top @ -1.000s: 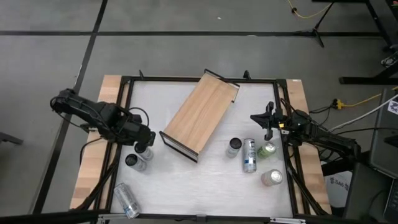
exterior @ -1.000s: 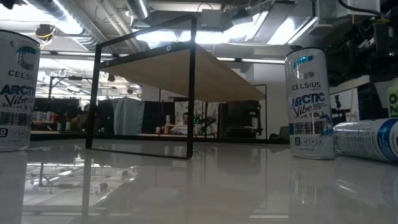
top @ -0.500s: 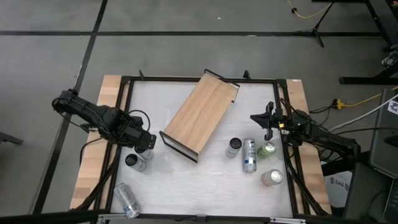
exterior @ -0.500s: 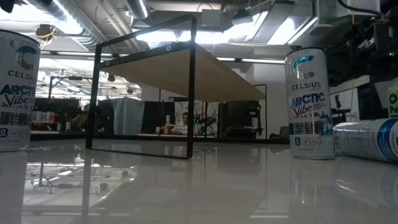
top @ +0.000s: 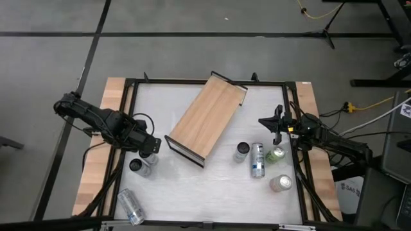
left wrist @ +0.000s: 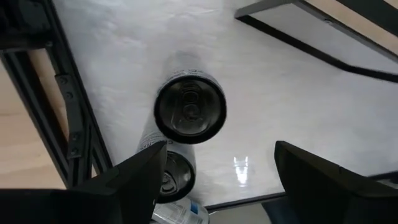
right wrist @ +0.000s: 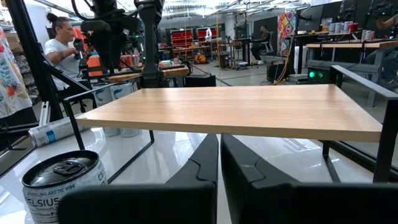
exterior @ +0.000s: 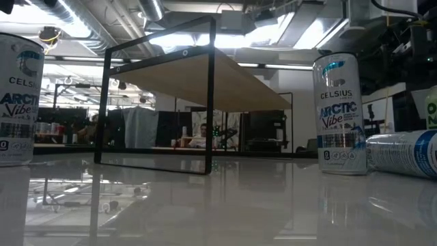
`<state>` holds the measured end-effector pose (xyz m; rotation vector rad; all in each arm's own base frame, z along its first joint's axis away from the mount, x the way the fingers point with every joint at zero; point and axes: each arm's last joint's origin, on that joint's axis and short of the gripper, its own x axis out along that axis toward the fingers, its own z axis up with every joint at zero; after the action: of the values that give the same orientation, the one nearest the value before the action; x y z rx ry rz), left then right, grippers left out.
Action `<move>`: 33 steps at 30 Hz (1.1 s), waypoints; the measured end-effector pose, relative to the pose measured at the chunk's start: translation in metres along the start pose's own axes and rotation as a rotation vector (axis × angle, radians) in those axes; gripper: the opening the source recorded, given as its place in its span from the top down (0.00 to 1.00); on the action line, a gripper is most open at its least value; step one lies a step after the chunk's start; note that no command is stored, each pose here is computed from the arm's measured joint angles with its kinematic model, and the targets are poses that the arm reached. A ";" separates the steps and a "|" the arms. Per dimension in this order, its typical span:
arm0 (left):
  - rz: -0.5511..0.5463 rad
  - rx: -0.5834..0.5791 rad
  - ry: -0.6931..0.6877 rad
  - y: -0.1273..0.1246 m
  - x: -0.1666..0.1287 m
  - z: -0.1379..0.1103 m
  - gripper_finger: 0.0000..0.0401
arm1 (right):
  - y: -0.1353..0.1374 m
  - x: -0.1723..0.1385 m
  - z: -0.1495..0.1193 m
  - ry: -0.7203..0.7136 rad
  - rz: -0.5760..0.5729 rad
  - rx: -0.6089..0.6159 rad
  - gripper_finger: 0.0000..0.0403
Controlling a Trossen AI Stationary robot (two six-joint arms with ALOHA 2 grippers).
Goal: Place canned beverage on shelf
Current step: Put the white soda can on the shelf
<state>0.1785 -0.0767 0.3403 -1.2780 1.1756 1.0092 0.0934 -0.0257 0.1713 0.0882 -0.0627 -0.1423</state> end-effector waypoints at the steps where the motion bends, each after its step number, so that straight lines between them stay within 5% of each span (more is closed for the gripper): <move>1: 0.003 -0.018 -0.001 0.000 0.000 0.000 0.27 | 0.000 0.000 0.000 0.000 0.000 0.000 0.98; 23: 0.028 -0.023 -0.055 0.000 0.003 0.001 0.27 | 0.000 0.000 0.000 0.000 0.000 0.000 0.98; 33: 0.069 -0.022 -0.068 -0.007 0.011 -0.001 0.10 | 0.000 0.000 0.000 0.000 0.000 0.000 0.98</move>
<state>0.1867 -0.0790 0.3305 -1.2178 1.1656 1.1110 0.0934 -0.0257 0.1713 0.0883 -0.0623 -0.1422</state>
